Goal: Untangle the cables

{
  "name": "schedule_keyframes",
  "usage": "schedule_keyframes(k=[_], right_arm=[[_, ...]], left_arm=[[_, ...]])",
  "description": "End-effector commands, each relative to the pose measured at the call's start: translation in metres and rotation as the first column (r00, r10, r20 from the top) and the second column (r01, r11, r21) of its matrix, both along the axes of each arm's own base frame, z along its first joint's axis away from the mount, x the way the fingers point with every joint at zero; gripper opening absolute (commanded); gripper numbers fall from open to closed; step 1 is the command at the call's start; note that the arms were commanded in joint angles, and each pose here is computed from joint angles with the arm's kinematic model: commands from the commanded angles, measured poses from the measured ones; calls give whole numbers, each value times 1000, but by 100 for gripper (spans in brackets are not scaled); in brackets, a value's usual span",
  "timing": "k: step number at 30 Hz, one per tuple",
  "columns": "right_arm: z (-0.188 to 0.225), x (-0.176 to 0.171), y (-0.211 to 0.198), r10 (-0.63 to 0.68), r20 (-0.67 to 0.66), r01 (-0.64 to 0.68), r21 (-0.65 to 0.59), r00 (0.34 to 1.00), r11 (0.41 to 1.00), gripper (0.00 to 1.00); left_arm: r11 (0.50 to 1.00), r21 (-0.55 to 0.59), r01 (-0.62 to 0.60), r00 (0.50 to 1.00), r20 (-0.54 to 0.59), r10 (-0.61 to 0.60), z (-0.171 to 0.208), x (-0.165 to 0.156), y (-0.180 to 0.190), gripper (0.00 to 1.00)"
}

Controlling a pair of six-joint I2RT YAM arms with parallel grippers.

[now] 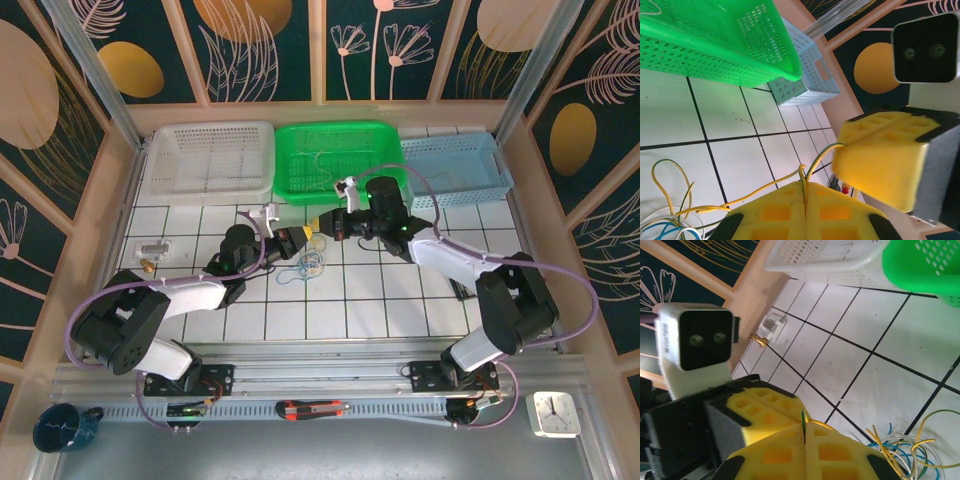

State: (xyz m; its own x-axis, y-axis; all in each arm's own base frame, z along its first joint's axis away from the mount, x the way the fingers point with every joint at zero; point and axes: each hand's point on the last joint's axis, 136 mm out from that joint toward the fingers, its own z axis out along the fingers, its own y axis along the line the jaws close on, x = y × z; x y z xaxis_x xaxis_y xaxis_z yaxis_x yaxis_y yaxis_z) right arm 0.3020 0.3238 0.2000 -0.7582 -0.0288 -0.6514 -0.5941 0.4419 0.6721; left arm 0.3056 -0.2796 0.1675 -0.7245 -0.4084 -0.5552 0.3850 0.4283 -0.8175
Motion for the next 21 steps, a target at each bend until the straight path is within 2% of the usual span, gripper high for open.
schedule_keyframes(k=[1, 5, 8, 9, 11, 13, 16, 21], right_arm=[[63, 8, -14, -77, 155, 65, 78, 985, 995, 0], [97, 3, -32, -188, 245, 144, 186, 951, 972, 0], [103, -1, -31, -174, 252, 123, 206, 952, 971, 0], [103, -1, -29, -166, 249, 118, 200, 954, 973, 0], [97, 0, -28, -158, 241, 116, 180, 958, 977, 0], [93, 1, -28, -156, 240, 118, 167, 958, 979, 0], [94, 0, -29, -156, 241, 118, 164, 958, 979, 0], [97, -2, -27, -134, 246, 100, 149, 960, 984, 0]], left_arm=[[999, 18, -38, 999, -4, 38, -7, 4, 6, 0], [999, 19, -49, 999, -15, 50, -13, 4, 8, 1], [999, 16, -49, 999, -9, 49, -12, 2, 9, 19], [999, 17, -49, 999, -5, 49, -11, 2, 10, 26], [998, 19, -54, 998, 9, 54, -9, 2, 11, 47], [998, 30, -61, 998, 24, 61, -7, 1, 14, 58], [995, 64, -71, 996, 52, 67, -5, 0, 18, 70], [982, 160, -100, 989, 122, 81, -5, 1, 27, 82]])
